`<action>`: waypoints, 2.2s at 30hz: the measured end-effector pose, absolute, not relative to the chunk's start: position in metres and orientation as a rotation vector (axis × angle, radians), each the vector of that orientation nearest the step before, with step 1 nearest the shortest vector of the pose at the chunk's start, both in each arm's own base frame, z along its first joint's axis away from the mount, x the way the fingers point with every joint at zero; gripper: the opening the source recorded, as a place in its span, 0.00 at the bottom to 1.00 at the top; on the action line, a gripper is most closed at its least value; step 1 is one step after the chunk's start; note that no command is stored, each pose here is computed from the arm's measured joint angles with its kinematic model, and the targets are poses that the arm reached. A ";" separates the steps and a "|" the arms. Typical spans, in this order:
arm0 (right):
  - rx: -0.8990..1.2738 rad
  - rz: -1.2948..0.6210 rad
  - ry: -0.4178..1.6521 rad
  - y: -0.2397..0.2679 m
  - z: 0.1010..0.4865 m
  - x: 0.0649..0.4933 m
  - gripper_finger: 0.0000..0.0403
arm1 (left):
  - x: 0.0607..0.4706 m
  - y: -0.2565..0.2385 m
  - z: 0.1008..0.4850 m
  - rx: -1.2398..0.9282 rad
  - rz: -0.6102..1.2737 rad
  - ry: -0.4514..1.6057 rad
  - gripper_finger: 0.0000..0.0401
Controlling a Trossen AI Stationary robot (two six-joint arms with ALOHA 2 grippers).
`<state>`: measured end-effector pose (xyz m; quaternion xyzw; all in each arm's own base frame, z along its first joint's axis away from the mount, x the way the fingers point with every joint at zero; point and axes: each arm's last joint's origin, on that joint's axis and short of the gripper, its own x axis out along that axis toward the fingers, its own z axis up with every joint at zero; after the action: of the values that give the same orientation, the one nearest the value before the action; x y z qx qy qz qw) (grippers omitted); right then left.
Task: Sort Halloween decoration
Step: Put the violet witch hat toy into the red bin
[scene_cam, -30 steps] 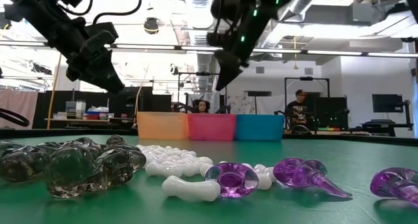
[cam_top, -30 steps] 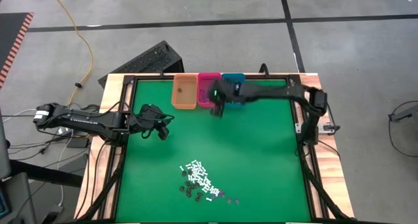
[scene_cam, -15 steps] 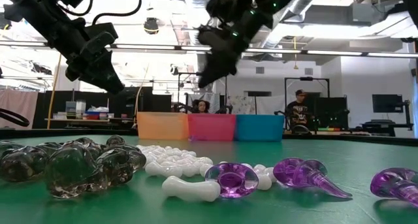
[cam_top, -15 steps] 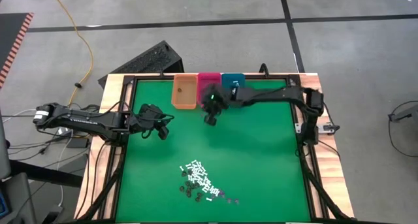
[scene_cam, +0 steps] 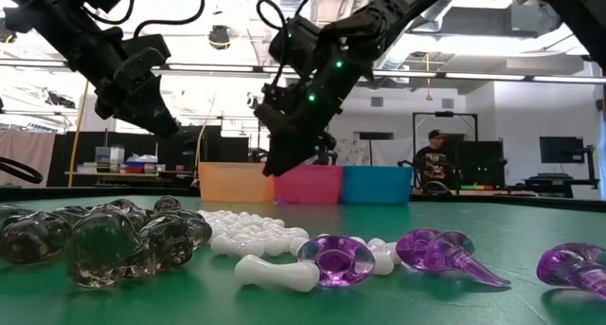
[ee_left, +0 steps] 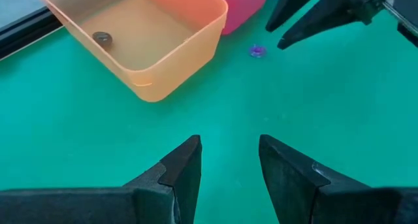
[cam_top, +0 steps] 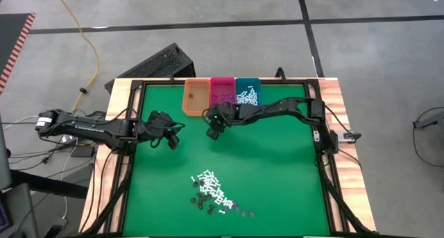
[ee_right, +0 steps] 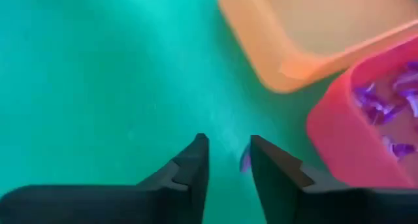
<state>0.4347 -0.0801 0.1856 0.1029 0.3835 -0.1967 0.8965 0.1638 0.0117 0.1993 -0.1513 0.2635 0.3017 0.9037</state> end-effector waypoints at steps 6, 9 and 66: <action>0.247 -0.500 0.820 -0.086 0.165 0.437 0.50 | 0.164 0.012 0.199 -0.314 0.624 0.542 0.36; 0.233 -0.527 0.818 -0.086 0.159 0.440 0.51 | 0.164 0.012 0.200 -0.310 0.634 0.538 0.36; 0.209 -0.590 0.843 -0.178 0.247 0.405 0.25 | 0.164 0.011 0.199 -0.340 0.621 0.538 0.36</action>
<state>0.4050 -0.1781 0.2468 0.0997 0.4026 -0.2818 0.8652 0.1641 0.0114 0.1995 -0.1644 0.2604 0.3002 0.9028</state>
